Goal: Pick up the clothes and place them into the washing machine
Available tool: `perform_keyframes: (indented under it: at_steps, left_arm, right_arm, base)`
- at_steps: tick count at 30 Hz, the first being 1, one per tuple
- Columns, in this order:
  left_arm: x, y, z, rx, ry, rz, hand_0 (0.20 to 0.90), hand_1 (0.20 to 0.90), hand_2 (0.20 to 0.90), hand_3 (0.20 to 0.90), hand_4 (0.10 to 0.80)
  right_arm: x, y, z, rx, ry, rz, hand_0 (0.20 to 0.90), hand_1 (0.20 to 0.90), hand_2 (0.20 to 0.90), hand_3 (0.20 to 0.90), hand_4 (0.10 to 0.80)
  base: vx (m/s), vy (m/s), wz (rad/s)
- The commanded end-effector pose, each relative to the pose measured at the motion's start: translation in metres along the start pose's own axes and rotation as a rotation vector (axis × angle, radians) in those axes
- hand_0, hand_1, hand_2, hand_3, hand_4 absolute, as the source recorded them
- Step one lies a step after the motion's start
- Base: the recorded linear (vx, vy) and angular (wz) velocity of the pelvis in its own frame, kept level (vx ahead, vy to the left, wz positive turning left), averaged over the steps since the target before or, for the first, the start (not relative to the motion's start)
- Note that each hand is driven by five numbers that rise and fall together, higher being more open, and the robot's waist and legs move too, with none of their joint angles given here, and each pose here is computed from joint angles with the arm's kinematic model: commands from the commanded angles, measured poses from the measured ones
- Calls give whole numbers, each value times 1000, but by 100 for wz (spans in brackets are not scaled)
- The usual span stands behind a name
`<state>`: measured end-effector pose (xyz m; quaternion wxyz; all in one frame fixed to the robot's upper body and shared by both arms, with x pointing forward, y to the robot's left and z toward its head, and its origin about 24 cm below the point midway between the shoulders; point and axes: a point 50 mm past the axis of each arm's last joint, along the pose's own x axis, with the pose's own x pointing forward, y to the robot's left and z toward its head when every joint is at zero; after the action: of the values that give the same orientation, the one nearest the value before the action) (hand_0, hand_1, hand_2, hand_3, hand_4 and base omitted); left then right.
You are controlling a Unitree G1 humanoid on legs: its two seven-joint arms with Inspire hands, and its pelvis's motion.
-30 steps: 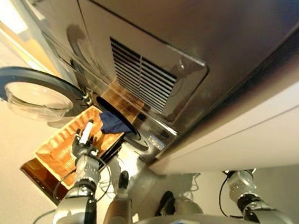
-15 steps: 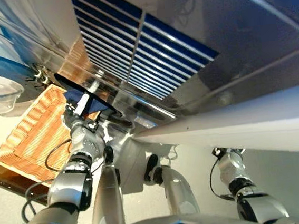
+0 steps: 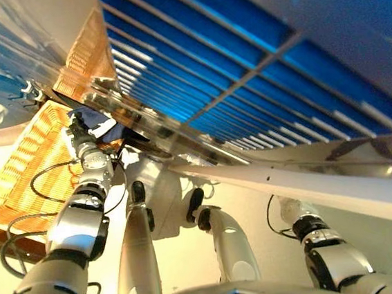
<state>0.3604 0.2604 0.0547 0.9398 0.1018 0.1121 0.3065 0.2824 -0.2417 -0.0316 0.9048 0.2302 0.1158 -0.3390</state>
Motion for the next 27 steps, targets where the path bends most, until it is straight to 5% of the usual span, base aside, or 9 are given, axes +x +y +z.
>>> perform_keyframes:
  at_steps: [1, 12, 27]
  left_arm:
    - [5, -2, 38, 14, -146, 43, 900, 900, 900, 900, 800]
    - [-1, 6, 36, 291, -300, 240, 900, 900, 900, 900, 800]
    - [-5, 9, 15, 477, -344, 211, 900, 900, 900, 900, 800]
  right_arm:
    - [6, 7, 47, 15, -231, 49, 900, 900, 900, 900, 800]
    - [-10, 26, 31, -11, -250, 104, 900, 900, 900, 900, 800]
    - [-12, 29, 28, -63, -269, 126, 900, 900, 900, 900, 800]
  base:
    - [0, 0, 0]
    - [1, 3, -2]
    - [0, 1, 0]
